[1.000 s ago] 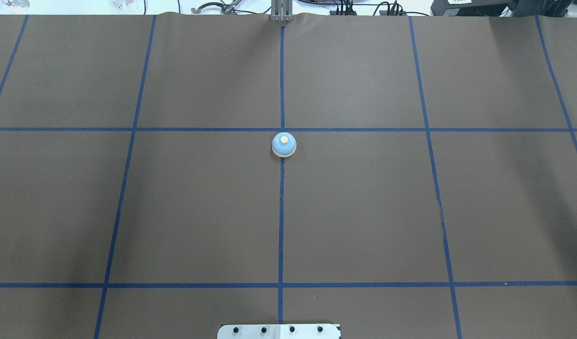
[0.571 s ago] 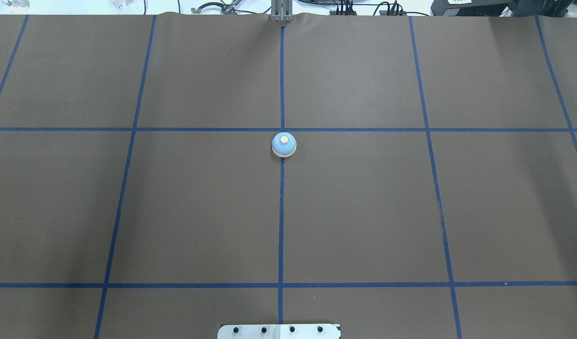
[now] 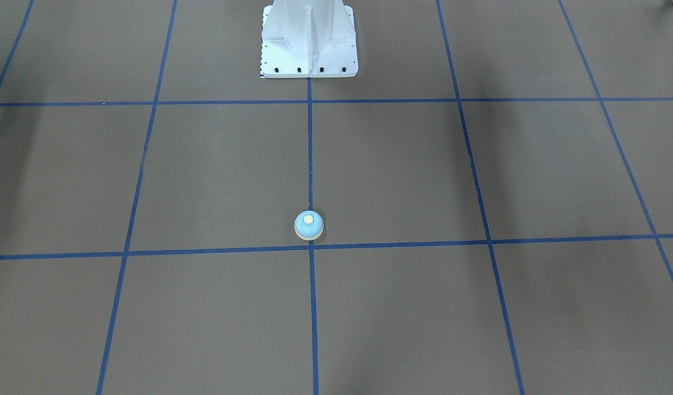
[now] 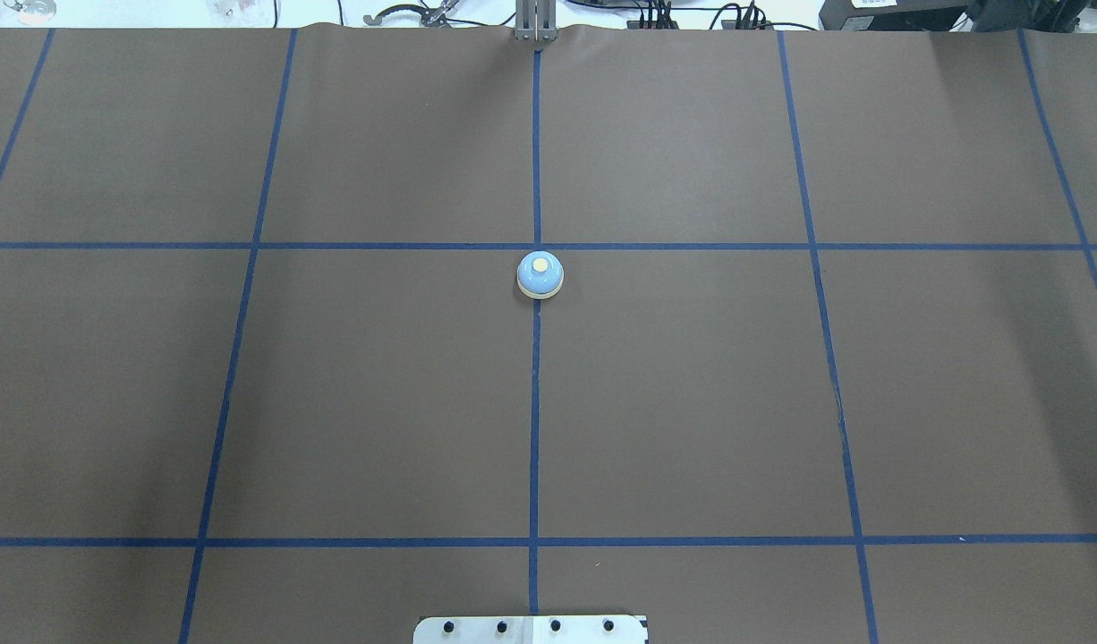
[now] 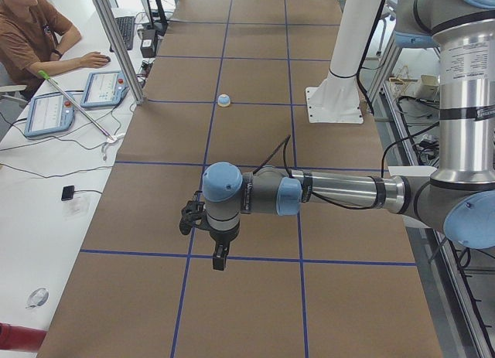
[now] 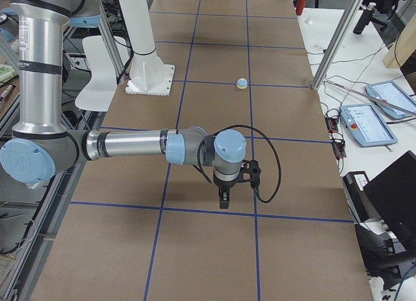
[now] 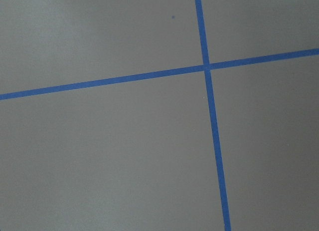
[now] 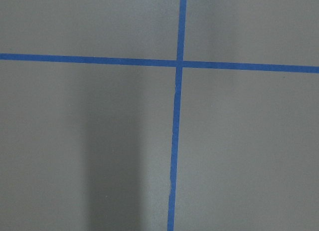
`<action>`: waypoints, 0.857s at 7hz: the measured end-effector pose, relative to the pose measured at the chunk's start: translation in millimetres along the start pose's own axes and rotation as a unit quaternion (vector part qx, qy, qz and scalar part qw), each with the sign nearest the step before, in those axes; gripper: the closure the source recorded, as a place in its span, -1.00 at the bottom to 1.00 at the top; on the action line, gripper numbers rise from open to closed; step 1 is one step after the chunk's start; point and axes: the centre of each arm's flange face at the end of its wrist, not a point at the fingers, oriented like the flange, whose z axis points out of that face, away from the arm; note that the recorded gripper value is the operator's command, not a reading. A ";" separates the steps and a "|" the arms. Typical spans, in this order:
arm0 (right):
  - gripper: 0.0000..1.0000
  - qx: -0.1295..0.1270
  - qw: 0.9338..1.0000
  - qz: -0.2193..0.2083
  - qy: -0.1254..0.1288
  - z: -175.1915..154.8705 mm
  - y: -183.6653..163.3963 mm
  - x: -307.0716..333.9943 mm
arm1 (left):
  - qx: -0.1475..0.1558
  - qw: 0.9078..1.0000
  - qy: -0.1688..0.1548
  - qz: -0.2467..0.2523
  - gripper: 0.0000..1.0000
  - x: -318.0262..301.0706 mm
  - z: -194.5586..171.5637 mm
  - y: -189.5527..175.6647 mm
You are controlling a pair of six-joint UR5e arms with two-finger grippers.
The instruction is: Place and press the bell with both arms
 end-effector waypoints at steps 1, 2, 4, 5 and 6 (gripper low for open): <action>-1.00 0.001 1.000 0.000 0.000 -0.8 0.3 -0.3 | 0.000 1.000 0.000 -0.001 -1.00 0.1 0.3 0.2; -1.00 0.001 1.000 0.000 0.000 -1.3 0.5 -0.5 | -0.001 1.000 0.000 -0.001 -1.00 0.1 0.6 0.5; -1.00 0.001 1.000 0.000 0.001 -0.9 0.6 0.3 | -0.001 1.000 0.000 -0.001 -1.00 0.0 0.8 0.7; -1.00 0.000 1.000 0.001 0.001 -0.4 0.7 0.9 | -0.001 1.000 0.000 -0.001 -1.00 0.0 0.8 0.7; -1.00 0.000 1.000 0.002 0.002 0.1 0.8 1.4 | -0.001 1.000 0.000 -0.001 -1.00 0.1 0.7 0.7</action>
